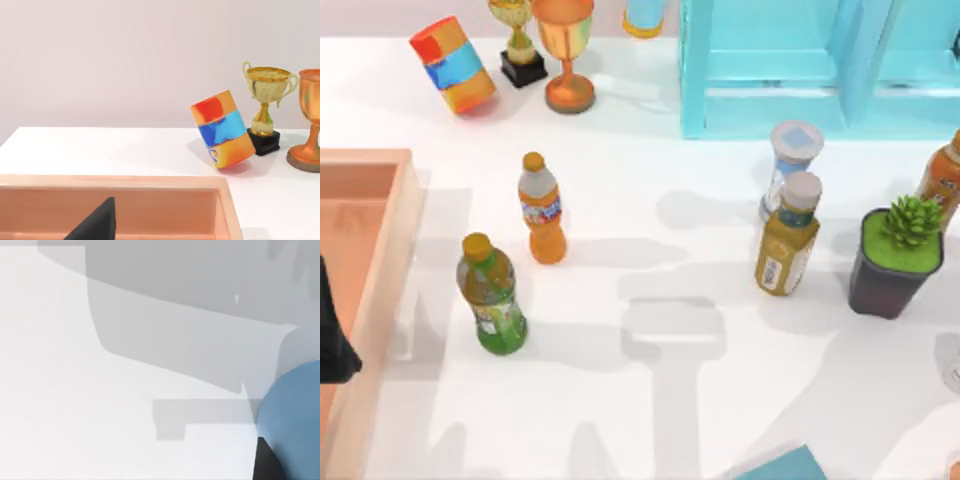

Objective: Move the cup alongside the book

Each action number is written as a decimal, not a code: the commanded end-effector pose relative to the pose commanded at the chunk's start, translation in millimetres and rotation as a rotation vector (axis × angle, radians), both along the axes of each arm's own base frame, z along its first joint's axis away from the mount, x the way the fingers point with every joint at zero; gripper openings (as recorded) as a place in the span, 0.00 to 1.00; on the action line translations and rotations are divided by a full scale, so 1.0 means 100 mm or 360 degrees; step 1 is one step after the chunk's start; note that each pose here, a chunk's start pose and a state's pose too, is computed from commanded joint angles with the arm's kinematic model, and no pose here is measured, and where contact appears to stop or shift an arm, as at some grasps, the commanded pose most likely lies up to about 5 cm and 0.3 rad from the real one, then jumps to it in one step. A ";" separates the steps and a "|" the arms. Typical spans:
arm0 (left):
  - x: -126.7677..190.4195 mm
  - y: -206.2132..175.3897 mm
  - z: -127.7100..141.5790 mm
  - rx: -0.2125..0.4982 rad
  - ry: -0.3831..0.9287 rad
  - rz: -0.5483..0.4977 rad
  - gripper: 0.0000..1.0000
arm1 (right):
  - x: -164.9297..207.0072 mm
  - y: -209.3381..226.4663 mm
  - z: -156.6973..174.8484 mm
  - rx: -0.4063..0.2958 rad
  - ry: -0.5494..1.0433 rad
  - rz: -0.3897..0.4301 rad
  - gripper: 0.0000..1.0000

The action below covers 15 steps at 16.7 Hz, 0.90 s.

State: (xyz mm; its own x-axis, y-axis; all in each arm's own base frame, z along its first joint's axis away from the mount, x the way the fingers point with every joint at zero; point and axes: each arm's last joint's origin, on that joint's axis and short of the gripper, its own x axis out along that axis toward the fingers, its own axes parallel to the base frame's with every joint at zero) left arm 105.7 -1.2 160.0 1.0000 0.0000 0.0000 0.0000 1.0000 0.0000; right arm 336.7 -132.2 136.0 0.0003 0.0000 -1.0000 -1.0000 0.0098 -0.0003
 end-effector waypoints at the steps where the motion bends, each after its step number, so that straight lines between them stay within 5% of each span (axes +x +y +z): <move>1: 0.00 0.00 0.00 0.0000 0.0000 0.0000 1.00 | 0.00 0.00 0.00 0.0000 0.0000 0.0000 0.00; 15: 0.00 0.00 0.00 0.0000 0.0000 0.0000 1.00 | 0.01 0.00 0.48 0.0002 0.0004 0.0000 0.00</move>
State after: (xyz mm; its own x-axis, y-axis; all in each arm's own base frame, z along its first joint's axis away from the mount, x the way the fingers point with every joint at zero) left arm 105.7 -1.2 160.0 1.0000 0.0000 0.0000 0.0000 1.0000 0.0000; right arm 337.2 -131.9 184.4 -0.0021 0.0010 -1.0000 -1.0000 0.0097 0.0021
